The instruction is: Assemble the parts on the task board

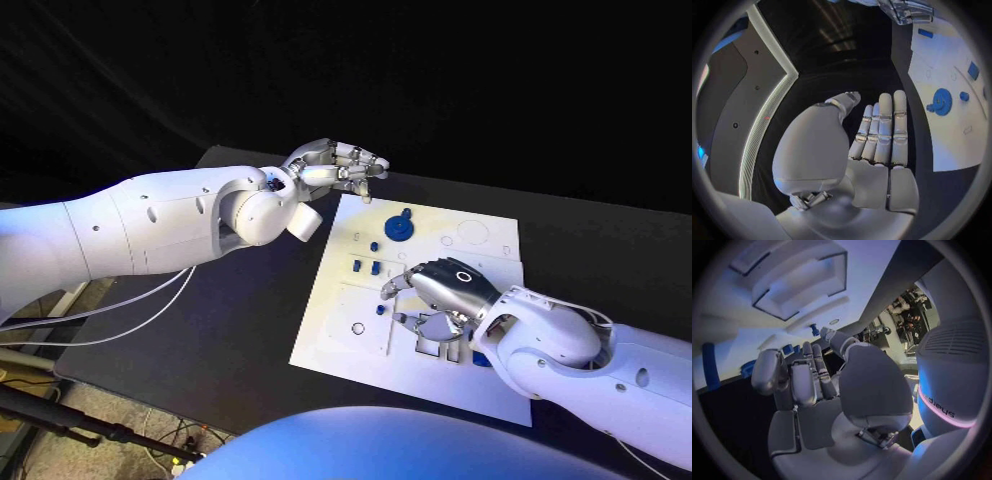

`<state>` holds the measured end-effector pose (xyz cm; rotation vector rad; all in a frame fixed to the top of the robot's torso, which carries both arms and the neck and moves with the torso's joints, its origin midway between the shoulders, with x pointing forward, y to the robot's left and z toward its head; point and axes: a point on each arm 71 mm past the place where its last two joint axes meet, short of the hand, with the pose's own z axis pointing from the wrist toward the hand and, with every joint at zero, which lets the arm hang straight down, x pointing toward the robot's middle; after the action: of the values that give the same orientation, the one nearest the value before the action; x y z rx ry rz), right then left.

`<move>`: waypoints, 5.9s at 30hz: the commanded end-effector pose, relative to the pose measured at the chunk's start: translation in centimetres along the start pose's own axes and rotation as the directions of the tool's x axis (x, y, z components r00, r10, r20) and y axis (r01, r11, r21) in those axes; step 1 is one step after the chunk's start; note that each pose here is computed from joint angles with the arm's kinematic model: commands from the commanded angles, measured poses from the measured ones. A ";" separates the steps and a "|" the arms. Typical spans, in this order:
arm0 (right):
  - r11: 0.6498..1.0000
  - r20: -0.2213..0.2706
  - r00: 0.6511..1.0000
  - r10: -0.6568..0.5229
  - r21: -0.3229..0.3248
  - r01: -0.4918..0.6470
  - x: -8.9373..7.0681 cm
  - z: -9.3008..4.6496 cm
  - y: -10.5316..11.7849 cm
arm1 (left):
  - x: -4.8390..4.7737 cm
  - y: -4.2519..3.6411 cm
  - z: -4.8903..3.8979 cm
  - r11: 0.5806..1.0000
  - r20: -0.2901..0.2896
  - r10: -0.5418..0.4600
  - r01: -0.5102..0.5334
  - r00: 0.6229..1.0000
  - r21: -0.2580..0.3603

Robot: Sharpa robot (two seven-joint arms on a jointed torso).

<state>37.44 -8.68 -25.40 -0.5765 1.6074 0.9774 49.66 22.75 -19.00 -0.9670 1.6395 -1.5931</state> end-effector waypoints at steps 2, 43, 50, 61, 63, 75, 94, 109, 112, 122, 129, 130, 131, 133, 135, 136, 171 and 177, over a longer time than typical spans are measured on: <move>0.998 0.056 0.998 0.043 0.043 -0.046 -1.9 -1.0 -1.0 | 0.16 -0.10 0.03 1.000 -0.018 -0.005 0.005 1.000 0.005; 0.958 -0.120 0.986 -0.115 0.250 0.142 -4.9 -3.8 -7.4 | -0.16 0.01 -0.07 1.000 -0.012 -0.003 0.003 1.000 0.001; 0.959 -0.130 0.985 -0.112 0.244 0.142 -4.5 -3.7 -7.2 | -0.22 0.02 -0.09 1.000 -0.010 -0.002 0.002 1.000 0.000; 0.955 -0.141 0.983 -0.114 0.256 0.147 -4.3 -3.9 -7.5 | -0.28 0.03 -0.11 1.000 -0.007 -0.002 0.002 1.000 -0.001; 0.955 -0.141 0.983 -0.116 0.258 0.149 -4.3 -3.9 -7.6 | -0.28 0.04 -0.11 1.000 -0.007 -0.002 0.002 1.000 -0.002; 0.953 -0.142 0.982 -0.123 0.259 0.157 -4.3 -3.9 -7.7 | -0.33 0.07 -0.11 1.000 -0.004 -0.001 0.001 1.000 -0.005; 0.967 -0.023 0.992 -0.121 0.222 0.123 -5.2 -3.9 -6.3 | -0.38 0.09 -0.11 1.000 0.001 0.001 -0.001 1.000 -0.007; 0.985 0.018 0.997 -0.080 0.155 0.076 -7.4 -3.2 -3.2 | -0.31 0.12 0.02 1.000 0.002 0.001 -0.001 1.000 -0.007; 0.992 0.019 0.998 -0.062 0.115 0.060 -7.4 -2.5 -1.8 | -0.28 0.13 0.05 1.000 0.001 0.000 0.000 1.000 -0.006; 0.999 -0.003 1.000 -0.012 -0.041 0.012 -5.2 1.0 3.2 | -0.02 0.13 0.24 1.000 -0.005 -0.001 0.001 1.000 -0.004; 0.997 -0.028 1.000 0.013 -0.082 -0.015 -3.2 2.1 4.5 | 0.17 0.13 0.36 1.000 -0.010 -0.003 0.003 1.000 -0.003; 0.996 -0.032 0.999 0.015 -0.084 -0.018 -2.9 2.3 4.6 | 0.19 0.13 0.37 1.000 -0.010 -0.003 0.003 1.000 -0.003; 0.996 -0.035 0.999 0.018 -0.086 -0.020 -2.7 2.4 4.7 | 0.21 0.13 0.38 1.000 -0.011 -0.003 0.003 1.000 -0.003; 0.996 -0.045 0.999 0.023 -0.089 -0.027 -2.1 2.6 4.8 | 0.25 0.14 0.41 1.000 -0.012 -0.004 0.004 1.000 -0.003; 0.995 -0.051 0.998 0.028 -0.090 -0.032 -1.7 2.7 4.9 | 0.28 0.14 0.42 1.000 -0.013 -0.004 0.004 1.000 -0.003; 0.995 -0.056 0.998 0.030 -0.090 -0.035 -1.4 2.8 4.9 | 0.29 0.14 0.42 1.000 -0.013 -0.004 0.004 1.000 -0.004; 0.997 -0.120 0.992 -0.031 -0.072 0.023 1.2 3.4 4.4 | 0.26 0.12 0.36 1.000 -0.012 -0.004 0.004 1.000 -0.005; 0.997 -0.129 0.991 -0.031 -0.073 0.022 1.4 3.4 4.4 | 0.27 0.12 0.37 1.000 -0.012 -0.004 0.004 1.000 -0.005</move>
<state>35.63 -3.34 -25.35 -0.6900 1.6672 1.0126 49.86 22.51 -19.25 -0.9721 1.6529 -1.5873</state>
